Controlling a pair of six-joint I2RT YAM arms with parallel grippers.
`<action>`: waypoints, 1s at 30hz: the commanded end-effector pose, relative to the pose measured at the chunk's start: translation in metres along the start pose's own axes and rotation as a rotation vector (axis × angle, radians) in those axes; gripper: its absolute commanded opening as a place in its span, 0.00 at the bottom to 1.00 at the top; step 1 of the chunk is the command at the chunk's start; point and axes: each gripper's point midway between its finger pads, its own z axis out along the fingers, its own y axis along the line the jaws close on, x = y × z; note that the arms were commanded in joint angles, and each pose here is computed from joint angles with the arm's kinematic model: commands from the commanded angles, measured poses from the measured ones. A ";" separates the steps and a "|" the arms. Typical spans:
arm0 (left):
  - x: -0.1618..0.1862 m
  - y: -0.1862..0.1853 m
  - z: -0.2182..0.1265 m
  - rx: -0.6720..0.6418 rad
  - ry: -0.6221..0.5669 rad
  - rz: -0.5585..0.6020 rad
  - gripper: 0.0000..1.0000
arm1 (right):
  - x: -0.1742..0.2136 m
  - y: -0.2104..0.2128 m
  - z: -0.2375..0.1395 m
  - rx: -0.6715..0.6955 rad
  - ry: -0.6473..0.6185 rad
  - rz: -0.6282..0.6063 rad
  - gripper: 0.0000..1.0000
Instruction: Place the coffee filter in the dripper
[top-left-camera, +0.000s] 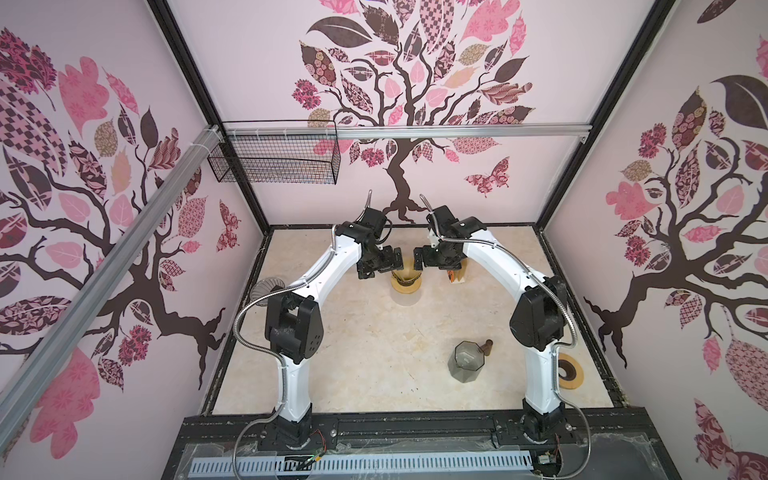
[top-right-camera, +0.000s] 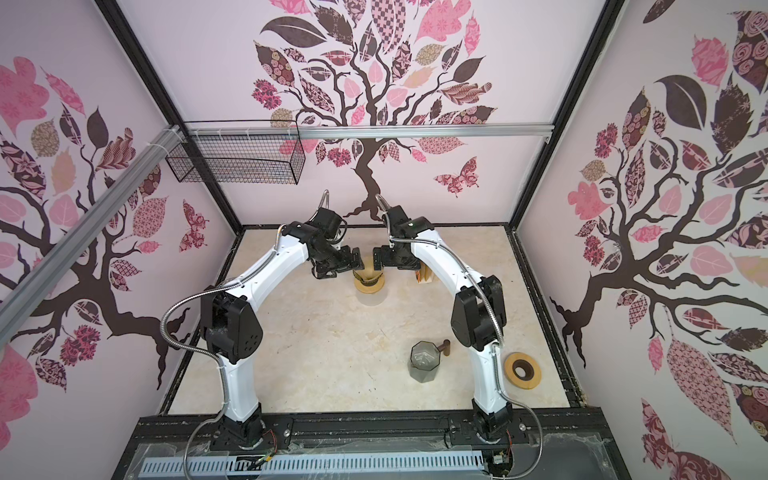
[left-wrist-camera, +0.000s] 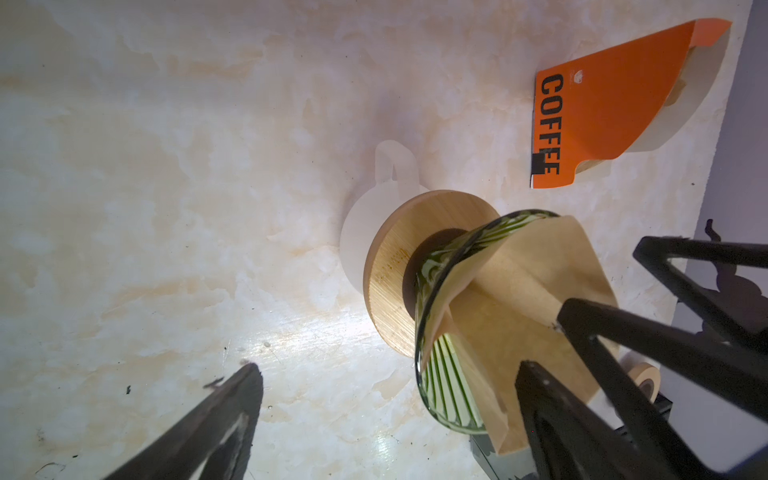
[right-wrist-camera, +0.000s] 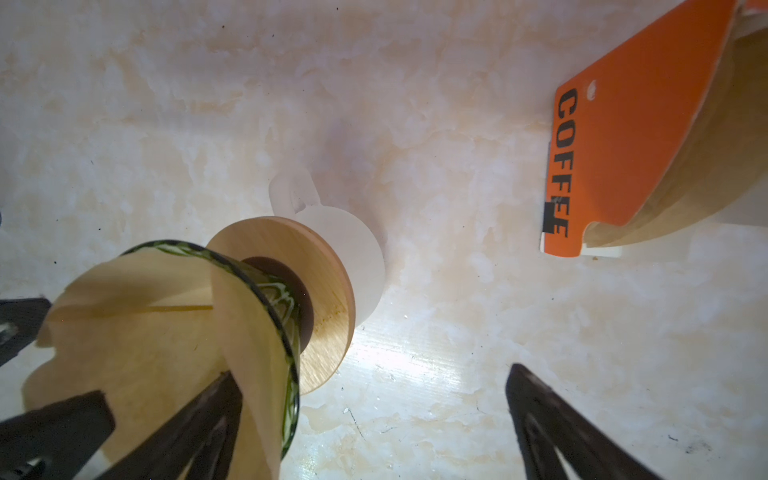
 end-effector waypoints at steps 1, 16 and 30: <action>0.001 0.001 -0.005 -0.023 -0.010 0.034 0.98 | -0.015 -0.001 -0.027 0.021 -0.071 -0.008 1.00; 0.019 0.014 0.002 -0.050 0.028 0.028 0.98 | -0.016 -0.009 -0.019 0.057 -0.066 0.008 1.00; -0.005 -0.002 -0.021 -0.003 -0.057 0.019 0.98 | -0.014 -0.011 -0.017 0.063 -0.056 0.003 1.00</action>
